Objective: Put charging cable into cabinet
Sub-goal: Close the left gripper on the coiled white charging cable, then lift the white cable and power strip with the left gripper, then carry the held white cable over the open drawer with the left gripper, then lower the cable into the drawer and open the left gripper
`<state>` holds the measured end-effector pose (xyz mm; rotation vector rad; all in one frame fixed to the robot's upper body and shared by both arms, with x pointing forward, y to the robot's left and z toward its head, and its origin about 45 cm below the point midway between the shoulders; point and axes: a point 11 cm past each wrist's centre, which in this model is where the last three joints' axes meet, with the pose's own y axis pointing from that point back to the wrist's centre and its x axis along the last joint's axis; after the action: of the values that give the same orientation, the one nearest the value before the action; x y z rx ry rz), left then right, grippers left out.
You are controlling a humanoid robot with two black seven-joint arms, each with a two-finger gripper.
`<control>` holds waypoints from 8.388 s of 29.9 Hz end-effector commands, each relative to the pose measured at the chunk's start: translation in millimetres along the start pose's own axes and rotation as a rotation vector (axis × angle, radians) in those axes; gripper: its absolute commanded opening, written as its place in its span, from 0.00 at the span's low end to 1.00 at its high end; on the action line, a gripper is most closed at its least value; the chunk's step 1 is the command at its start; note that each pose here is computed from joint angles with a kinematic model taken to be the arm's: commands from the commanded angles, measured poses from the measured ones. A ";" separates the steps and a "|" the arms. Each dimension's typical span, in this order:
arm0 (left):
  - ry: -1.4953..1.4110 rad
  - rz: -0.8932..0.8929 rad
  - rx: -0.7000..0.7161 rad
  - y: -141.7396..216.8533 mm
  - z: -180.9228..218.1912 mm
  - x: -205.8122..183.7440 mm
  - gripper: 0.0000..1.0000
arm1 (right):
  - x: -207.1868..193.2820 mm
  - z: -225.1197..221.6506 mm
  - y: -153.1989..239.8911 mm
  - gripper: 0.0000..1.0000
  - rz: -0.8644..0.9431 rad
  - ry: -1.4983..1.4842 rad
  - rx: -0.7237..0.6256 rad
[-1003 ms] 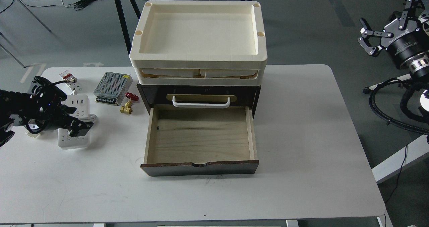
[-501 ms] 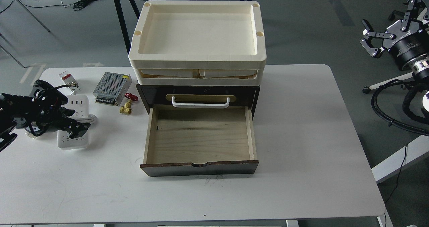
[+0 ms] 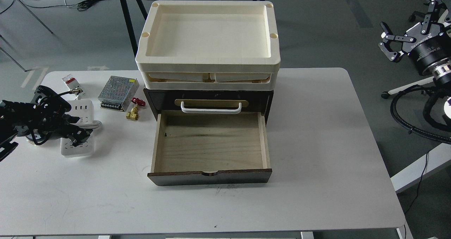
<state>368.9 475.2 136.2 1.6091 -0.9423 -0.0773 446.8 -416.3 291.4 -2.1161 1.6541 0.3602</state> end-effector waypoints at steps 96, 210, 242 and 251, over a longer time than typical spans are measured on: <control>-0.113 0.175 0.101 38.5 -45.0 6.6 0.03 | 8.0 2.0 7.7 1.00 0.023 -0.013 0.006; 0.951 0.261 -0.840 14.5 176.6 124.6 0.05 | 25.5 4.5 23.6 1.00 0.073 -0.018 0.012; 1.316 0.306 -0.761 47.0 89.3 74.9 0.68 | 27.0 -3.3 25.8 1.00 0.074 -0.013 0.029; 1.675 0.851 -0.851 110.4 -26.8 122.6 0.70 | -23.7 -14.0 3.5 1.00 -0.082 -0.035 0.061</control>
<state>389.6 401.5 254.3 0.1985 -0.0149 0.9944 434.9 -420.9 296.1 -2.0788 1.6179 0.3452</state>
